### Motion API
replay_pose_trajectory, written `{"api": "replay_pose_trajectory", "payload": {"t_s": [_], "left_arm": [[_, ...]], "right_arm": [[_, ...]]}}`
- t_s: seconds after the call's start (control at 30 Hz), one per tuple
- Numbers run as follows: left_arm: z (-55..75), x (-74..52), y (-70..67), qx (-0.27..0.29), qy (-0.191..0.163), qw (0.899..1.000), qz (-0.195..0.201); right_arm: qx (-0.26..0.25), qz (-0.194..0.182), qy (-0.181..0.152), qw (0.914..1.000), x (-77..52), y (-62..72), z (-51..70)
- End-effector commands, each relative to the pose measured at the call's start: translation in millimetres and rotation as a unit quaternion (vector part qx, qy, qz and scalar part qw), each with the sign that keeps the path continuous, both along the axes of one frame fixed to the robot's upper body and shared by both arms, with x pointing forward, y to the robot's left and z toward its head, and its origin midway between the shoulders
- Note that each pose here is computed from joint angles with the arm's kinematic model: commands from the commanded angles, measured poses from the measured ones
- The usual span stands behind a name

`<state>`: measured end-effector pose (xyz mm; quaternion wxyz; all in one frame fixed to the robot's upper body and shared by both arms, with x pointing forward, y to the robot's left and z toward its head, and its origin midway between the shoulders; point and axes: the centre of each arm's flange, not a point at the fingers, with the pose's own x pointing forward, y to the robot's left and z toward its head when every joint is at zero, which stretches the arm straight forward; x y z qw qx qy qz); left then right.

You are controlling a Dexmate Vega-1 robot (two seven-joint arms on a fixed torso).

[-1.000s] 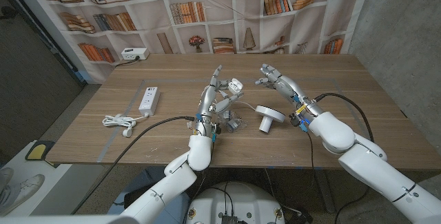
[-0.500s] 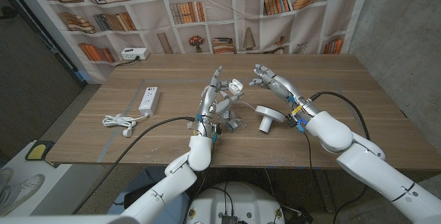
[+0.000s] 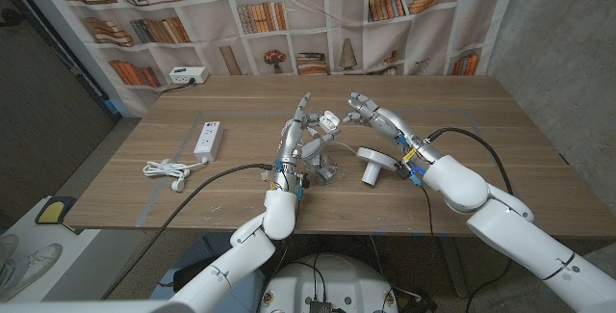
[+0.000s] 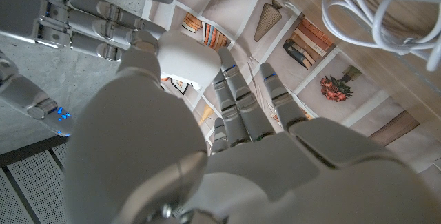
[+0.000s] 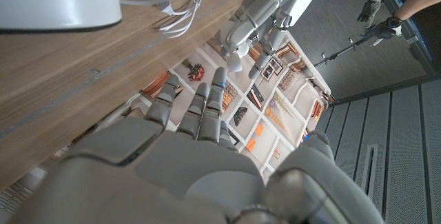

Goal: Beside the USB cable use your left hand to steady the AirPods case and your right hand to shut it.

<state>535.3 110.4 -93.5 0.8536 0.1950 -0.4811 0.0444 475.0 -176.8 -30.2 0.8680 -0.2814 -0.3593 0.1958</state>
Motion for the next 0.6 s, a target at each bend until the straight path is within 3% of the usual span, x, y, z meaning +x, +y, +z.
{"api": "replay_pose_trajectory", "payload": {"t_s": [0.03, 0.6], "left_arm": [[-1.2, -1.1, -0.1, -0.002, 0.000, 1.000, 0.002], [-2.8, -1.2, 1.0, 0.003, 0.004, 1.000, 0.002]], "right_arm": [[-0.016, 0.018, 0.010, 0.9997, 1.7, 11.5, -4.4], [-0.017, 0.041, 0.013, 0.9989, -1.0, 19.7, -7.2]]}}
